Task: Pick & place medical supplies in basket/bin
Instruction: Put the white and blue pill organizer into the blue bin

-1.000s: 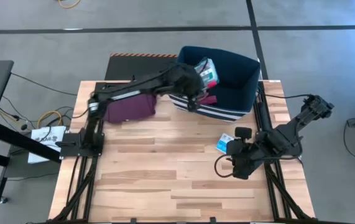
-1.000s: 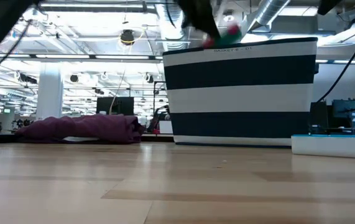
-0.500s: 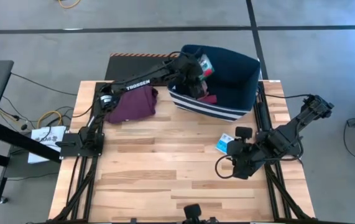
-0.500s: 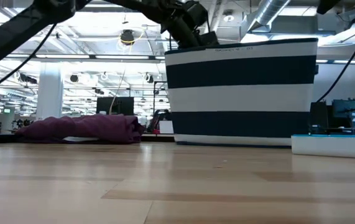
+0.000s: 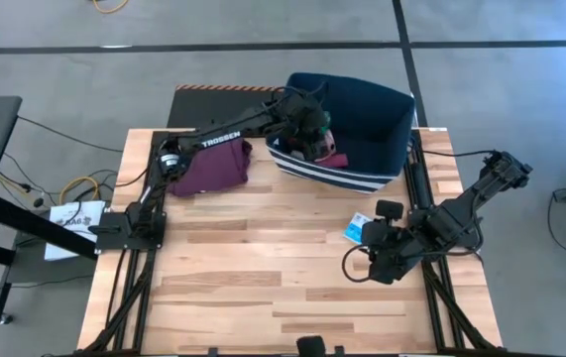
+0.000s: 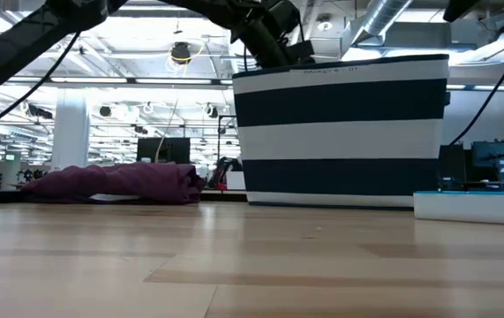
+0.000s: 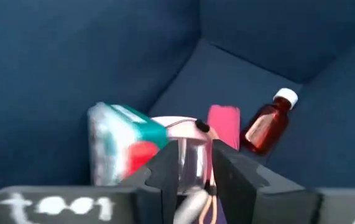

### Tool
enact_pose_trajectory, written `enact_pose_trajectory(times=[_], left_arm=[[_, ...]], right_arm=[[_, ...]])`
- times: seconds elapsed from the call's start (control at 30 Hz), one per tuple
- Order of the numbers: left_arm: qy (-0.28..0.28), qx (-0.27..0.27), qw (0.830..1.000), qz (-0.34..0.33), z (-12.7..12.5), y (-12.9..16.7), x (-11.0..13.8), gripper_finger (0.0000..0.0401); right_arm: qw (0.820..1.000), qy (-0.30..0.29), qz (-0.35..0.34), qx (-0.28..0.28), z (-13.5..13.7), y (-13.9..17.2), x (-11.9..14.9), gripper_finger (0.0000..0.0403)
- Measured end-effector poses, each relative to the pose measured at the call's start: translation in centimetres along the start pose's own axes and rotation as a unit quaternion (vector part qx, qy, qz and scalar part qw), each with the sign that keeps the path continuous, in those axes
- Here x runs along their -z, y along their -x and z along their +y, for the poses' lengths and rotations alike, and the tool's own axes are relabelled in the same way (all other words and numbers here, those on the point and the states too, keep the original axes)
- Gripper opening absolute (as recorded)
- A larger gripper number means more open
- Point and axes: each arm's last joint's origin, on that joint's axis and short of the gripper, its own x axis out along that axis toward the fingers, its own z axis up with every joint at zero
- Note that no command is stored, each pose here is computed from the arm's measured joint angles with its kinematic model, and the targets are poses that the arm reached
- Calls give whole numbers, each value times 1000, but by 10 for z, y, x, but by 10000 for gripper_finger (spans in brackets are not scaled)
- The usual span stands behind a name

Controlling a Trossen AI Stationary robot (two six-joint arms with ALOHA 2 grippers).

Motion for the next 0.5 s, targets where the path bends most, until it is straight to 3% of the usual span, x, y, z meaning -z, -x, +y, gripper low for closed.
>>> enact_pose_trajectory(times=[0.2,0.33,0.5], left_arm=[[-29,-32,998,-34,-13,51,-33,91],[-48,-50,996,-64,-23,105,-45,91],[-58,-57,990,-117,-39,181,-57,91]], right_arm=[[1000,16,-1,1,-1,-1,-1,159],[999,37,-8,17,-7,-4,-6,159],[1000,13,-10,16,-12,-9,-14,159]])
